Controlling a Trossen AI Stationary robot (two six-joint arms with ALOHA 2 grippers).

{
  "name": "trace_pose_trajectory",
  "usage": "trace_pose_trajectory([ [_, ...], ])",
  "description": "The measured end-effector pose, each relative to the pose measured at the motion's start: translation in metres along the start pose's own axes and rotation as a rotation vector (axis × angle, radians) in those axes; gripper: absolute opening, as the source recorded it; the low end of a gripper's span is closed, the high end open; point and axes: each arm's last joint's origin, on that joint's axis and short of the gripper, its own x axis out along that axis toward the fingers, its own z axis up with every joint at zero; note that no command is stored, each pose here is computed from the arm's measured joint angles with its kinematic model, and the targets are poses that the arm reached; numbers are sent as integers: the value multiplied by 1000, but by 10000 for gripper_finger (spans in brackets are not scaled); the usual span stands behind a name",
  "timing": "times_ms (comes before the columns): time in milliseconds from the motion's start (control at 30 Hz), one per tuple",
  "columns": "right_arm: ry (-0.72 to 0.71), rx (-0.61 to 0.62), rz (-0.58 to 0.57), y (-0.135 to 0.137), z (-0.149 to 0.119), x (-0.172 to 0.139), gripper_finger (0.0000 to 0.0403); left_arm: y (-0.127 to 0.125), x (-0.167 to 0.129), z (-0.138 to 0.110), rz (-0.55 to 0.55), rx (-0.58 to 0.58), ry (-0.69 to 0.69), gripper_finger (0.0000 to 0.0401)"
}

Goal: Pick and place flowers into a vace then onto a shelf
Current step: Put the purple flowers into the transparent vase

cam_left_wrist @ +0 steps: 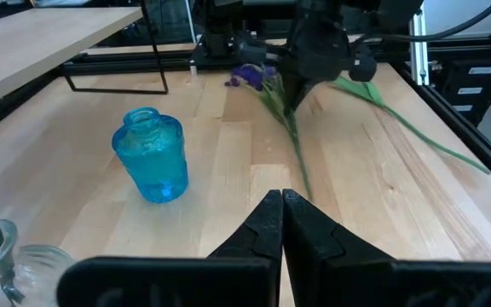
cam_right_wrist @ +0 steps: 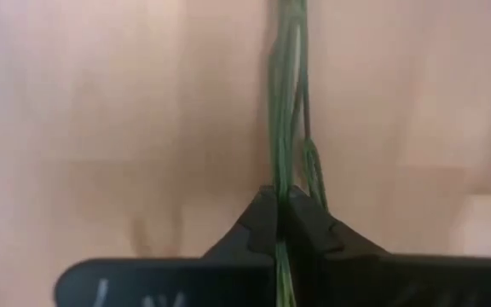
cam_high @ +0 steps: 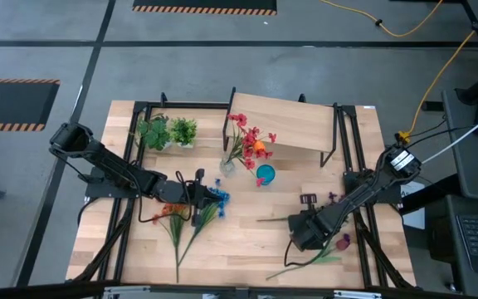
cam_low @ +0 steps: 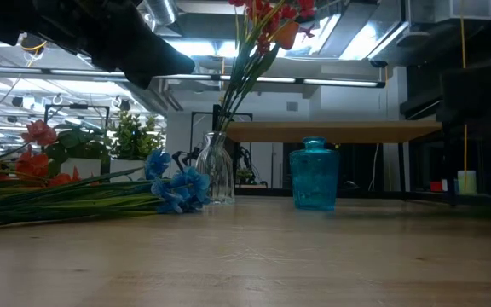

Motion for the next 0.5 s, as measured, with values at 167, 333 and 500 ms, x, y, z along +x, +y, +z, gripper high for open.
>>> trace_pose_trajectory([
  [167,4,-28,-77,-1,6,-20,3,-2,0,0,-62,0,7,6],
  [333,-27,-54,-144,1,12,-44,2,-4,0,2,-113,-8,-9,15],
  [500,-91,-84,-194,4,20,-69,1,-4,0,7,-119,-26,-60,29],
])
